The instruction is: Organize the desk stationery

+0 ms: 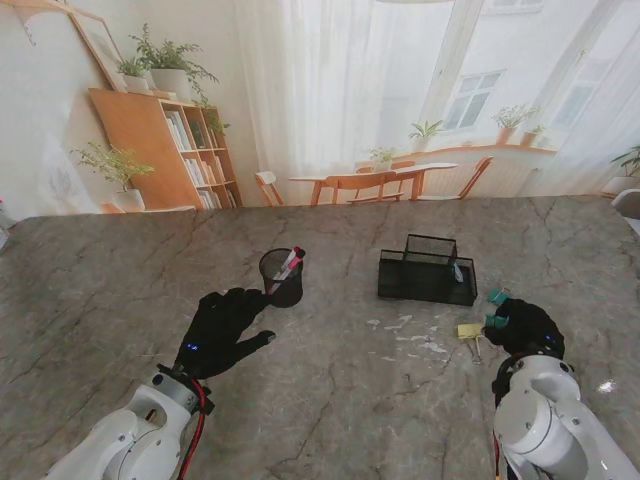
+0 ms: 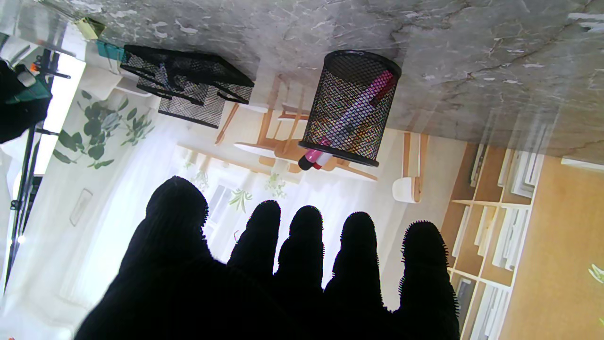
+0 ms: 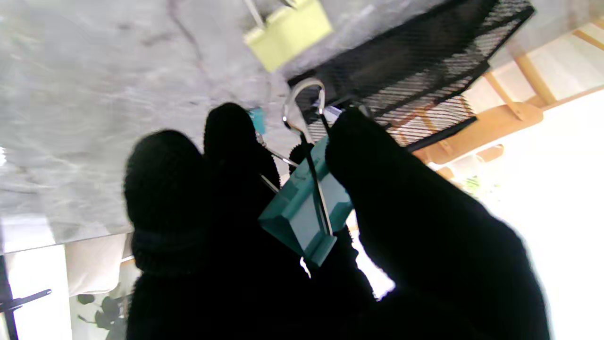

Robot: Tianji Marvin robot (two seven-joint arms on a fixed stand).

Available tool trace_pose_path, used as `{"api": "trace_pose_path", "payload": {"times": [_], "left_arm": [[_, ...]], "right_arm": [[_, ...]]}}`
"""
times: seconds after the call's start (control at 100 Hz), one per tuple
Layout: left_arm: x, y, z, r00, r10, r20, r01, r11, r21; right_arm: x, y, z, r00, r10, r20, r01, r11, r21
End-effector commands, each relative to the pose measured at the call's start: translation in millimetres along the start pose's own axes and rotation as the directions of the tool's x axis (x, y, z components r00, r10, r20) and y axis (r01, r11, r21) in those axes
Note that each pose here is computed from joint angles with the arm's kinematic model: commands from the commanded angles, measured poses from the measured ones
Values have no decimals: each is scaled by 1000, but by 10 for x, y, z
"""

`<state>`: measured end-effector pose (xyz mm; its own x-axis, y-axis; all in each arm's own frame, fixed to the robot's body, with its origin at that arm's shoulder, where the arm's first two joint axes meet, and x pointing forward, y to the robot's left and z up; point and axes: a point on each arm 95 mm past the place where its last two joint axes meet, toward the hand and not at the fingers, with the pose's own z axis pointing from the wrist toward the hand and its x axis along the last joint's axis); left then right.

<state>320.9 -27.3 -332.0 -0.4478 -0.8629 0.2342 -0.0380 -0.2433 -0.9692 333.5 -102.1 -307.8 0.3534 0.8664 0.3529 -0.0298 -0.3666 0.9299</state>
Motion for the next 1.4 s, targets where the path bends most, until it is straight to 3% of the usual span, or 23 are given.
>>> {"api": "trace_pose_path", "payload": {"times": [0.0,0.27,0.69,1.05,1.39], "left_arm": [[27,6,-15,1000,-6,-5,6,1000,3],[5,-4,-35,1000,-1,5,1,1000,9],[-70,7,-23,1000,3,22,-3,1000,-5],[-91,26,21,1000,11,18,-11,1000,-29],[-151,55,58,999,22,25,-21,998,-54]], "right_arm": [[184,146,65,999,26,-46,-27,1000,-13],[527,294,295,994,52,-91,-52,999,2],[940,355,895,986,87,-141,-82,996,41],[1141,266,1355,979,65,-194,-46,994,103],[1332,175,1645,973,34,-227,4,987,163]]}}
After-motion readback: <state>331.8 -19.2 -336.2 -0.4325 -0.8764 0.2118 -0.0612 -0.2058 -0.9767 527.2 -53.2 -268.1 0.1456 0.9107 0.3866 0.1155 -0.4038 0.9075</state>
